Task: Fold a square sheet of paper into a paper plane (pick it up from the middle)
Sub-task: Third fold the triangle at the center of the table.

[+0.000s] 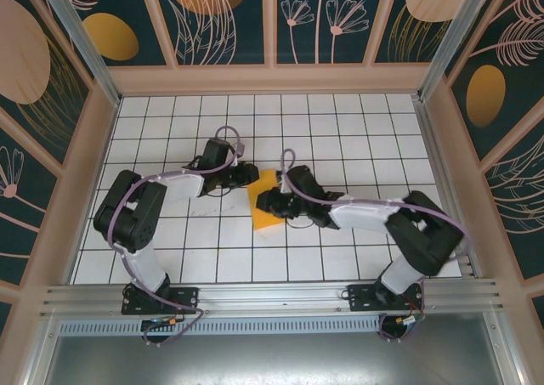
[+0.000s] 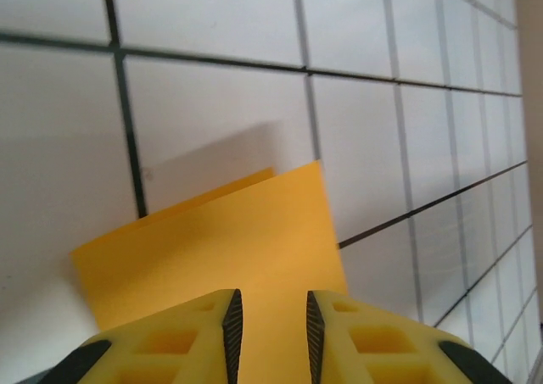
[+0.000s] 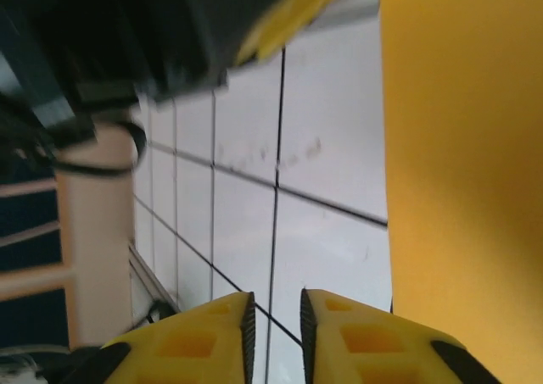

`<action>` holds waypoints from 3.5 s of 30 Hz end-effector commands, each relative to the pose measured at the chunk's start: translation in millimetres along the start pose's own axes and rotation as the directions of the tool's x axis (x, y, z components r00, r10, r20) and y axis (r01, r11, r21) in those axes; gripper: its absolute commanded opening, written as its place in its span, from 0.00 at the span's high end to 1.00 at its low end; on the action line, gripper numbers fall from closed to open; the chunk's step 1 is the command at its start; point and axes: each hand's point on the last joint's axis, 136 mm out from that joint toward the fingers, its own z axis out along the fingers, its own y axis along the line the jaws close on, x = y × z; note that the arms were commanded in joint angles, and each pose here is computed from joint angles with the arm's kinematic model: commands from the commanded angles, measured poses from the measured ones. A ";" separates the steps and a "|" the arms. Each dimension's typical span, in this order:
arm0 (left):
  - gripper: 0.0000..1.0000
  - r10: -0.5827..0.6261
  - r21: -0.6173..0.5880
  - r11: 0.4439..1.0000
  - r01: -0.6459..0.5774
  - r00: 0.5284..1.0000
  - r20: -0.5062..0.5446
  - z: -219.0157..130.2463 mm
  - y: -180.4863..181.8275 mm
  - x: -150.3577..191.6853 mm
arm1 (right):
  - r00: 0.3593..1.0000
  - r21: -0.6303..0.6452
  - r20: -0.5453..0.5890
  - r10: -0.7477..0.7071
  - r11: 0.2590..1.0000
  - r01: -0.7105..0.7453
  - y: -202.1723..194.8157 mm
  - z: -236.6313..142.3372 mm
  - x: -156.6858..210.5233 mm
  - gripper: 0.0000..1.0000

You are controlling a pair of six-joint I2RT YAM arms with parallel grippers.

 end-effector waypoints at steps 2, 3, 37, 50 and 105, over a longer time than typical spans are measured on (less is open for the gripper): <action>0.71 0.040 0.020 0.999 -0.041 0.998 0.039 -17.5 -17.4 -8.1 | 0.997 0.204 0.078 0.016 0.978 -0.032 -56.2 -22.2 -14.2 0.67; 0.71 0.038 0.016 0.999 -0.039 0.999 0.037 -17.0 -15.8 -6.9 | 0.997 0.210 0.076 0.025 0.977 -0.041 -62.3 -23.8 -15.1 0.65; 0.70 0.045 0.051 0.998 -0.048 0.997 0.055 -54.4 -14.6 34.9 | 0.992 0.036 0.004 0.130 0.991 -0.130 -78.0 23.4 -47.7 0.90; 0.58 0.245 -0.025 0.969 -0.244 0.967 0.069 -69.1 -30.2 72.8 | 0.962 0.011 0.138 0.234 0.971 -0.238 -55.2 12.7 -43.0 0.96; 1.00 0.712 -0.324 0.661 -0.677 0.702 -0.012 -40.0 -68.4 136.4 | 0.966 0.055 0.087 0.245 0.967 -0.250 -69.4 14.8 -36.2 0.89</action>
